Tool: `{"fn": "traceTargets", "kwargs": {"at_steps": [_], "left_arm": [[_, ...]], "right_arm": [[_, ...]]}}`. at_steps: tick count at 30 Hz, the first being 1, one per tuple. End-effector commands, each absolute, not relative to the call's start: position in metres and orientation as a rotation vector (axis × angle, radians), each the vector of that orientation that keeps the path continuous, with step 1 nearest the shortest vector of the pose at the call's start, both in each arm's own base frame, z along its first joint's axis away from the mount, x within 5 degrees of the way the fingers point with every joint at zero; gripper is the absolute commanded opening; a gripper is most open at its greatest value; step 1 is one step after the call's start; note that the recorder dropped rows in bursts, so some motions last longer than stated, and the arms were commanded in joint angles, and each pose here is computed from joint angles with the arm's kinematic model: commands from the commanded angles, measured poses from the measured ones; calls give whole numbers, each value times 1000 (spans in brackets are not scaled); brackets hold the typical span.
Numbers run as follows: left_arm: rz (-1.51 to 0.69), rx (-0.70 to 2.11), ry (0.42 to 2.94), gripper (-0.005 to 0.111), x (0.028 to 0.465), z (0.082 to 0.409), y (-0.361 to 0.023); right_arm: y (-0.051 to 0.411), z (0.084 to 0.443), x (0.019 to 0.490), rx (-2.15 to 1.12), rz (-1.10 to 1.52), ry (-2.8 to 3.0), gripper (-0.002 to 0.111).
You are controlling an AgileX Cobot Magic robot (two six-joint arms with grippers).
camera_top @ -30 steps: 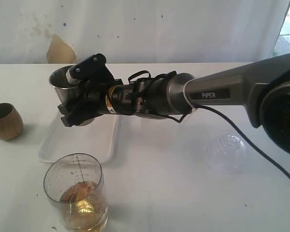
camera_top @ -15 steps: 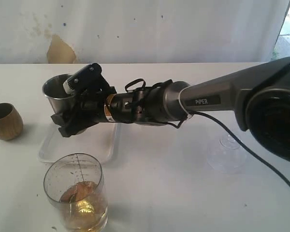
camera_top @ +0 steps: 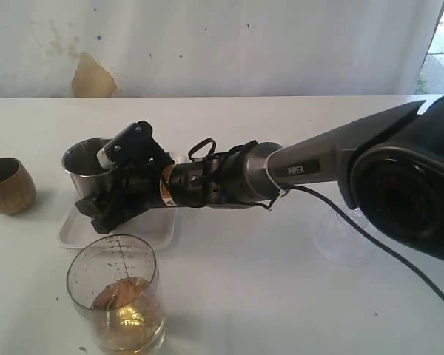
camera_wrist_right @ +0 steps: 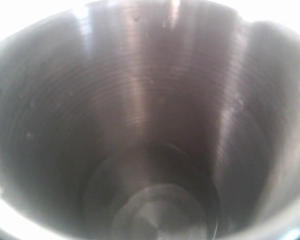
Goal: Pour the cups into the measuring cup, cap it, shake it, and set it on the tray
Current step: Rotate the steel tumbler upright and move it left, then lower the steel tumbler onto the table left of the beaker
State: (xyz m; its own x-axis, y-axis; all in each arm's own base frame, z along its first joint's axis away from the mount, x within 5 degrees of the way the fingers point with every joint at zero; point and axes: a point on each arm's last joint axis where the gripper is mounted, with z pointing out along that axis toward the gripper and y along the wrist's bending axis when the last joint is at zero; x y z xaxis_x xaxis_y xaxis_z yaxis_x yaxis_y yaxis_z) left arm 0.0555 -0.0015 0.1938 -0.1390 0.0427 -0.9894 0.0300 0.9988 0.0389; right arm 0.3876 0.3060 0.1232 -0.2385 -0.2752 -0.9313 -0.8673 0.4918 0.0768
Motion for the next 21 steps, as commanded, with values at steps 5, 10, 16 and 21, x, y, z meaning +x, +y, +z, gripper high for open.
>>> {"fn": "traceTargets", "kwargs": {"at_steps": [5, 10, 16, 21], "left_arm": [[13, 57, 1715, 1, 55, 192, -1], [13, 57, 1715, 1, 55, 192, -1], [13, 57, 1715, 1, 55, 192, -1], [13, 57, 1715, 1, 55, 192, -1]], "right_arm": [[304, 128, 389, -955, 781, 1744, 0], [304, 128, 389, -955, 781, 1744, 0], [308, 147, 386, -971, 840, 1645, 0], [312, 176, 378, -973, 884, 1566, 0]]}}
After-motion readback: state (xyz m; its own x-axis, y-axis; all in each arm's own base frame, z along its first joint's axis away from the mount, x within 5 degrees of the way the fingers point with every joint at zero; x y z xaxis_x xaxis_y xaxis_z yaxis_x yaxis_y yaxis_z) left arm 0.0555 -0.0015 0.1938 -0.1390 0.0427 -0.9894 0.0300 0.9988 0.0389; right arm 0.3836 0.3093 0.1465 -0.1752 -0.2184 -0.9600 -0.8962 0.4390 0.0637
